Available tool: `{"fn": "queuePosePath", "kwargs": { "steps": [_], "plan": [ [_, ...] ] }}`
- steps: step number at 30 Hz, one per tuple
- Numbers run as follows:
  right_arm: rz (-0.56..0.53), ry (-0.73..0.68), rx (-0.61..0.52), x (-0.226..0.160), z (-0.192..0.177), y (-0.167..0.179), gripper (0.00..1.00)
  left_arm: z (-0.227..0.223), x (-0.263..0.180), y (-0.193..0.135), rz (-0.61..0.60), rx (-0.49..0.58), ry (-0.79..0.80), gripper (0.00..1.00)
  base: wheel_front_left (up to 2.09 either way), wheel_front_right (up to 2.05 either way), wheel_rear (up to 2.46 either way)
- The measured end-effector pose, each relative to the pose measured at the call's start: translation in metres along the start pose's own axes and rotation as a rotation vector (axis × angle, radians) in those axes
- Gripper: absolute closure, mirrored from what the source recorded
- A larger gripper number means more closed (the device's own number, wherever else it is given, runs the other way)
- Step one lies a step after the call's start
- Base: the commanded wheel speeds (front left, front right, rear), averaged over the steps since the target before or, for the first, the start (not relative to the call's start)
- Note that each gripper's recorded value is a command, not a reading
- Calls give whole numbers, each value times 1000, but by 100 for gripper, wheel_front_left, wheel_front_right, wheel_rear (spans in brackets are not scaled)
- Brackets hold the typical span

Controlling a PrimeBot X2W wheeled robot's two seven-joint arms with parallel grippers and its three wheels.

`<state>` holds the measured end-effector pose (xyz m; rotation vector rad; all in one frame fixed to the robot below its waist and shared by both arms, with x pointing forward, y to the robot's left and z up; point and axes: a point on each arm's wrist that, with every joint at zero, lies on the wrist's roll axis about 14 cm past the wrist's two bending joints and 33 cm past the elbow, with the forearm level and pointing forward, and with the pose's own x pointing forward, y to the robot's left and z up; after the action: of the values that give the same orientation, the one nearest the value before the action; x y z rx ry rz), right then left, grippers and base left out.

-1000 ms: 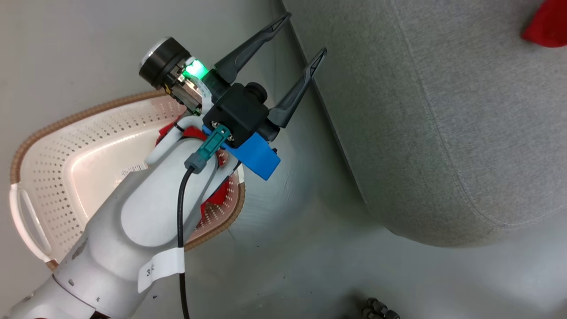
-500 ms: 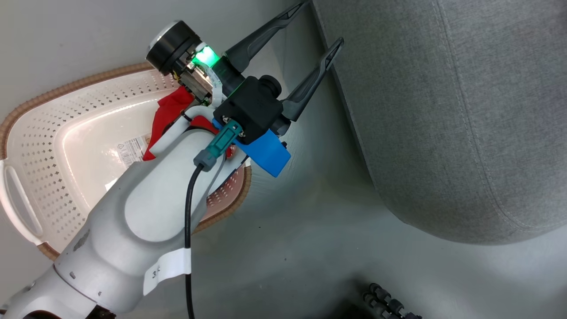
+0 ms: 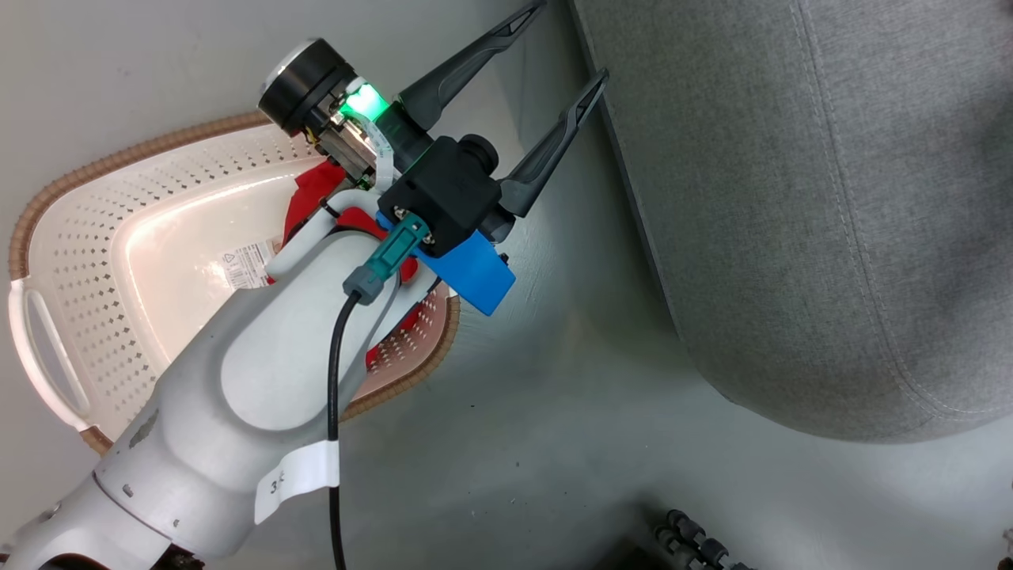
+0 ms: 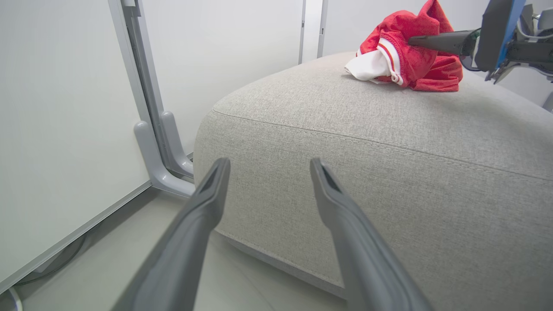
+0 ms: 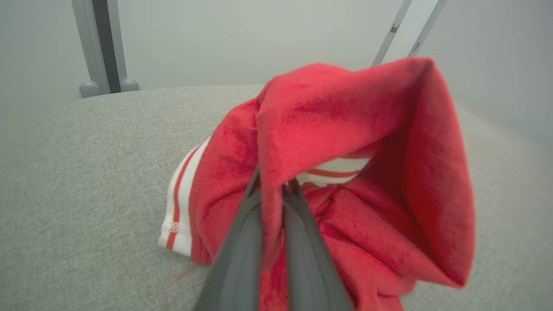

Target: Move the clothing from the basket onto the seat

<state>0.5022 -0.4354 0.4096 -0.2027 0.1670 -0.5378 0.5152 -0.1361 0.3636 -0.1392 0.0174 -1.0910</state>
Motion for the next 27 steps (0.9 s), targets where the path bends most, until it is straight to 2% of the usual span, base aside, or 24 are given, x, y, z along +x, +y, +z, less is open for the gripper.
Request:
{"fn": "queuePosePath", "kwargs": {
  "steps": [5,13,17,21,27],
  "plan": [
    [-6,-16,-4,-15,6,-8,0,12,2,-2,4,12,-13,0,0,0,0],
    [-10,-12,-34,-61,9,-27,0,41,0,-6,37,21,-38,0,0,0,0],
    [2,-78,-33,-74,33,-29,0,61,-5,-8,69,20,-67,0,0,0,0],
    [55,-159,-16,-81,61,-14,0,80,-14,-4,120,30,-86,0,0,0,0],
    [186,-282,21,-88,105,30,0,109,-40,16,253,55,-120,0,0,0,0]
  ]
}}
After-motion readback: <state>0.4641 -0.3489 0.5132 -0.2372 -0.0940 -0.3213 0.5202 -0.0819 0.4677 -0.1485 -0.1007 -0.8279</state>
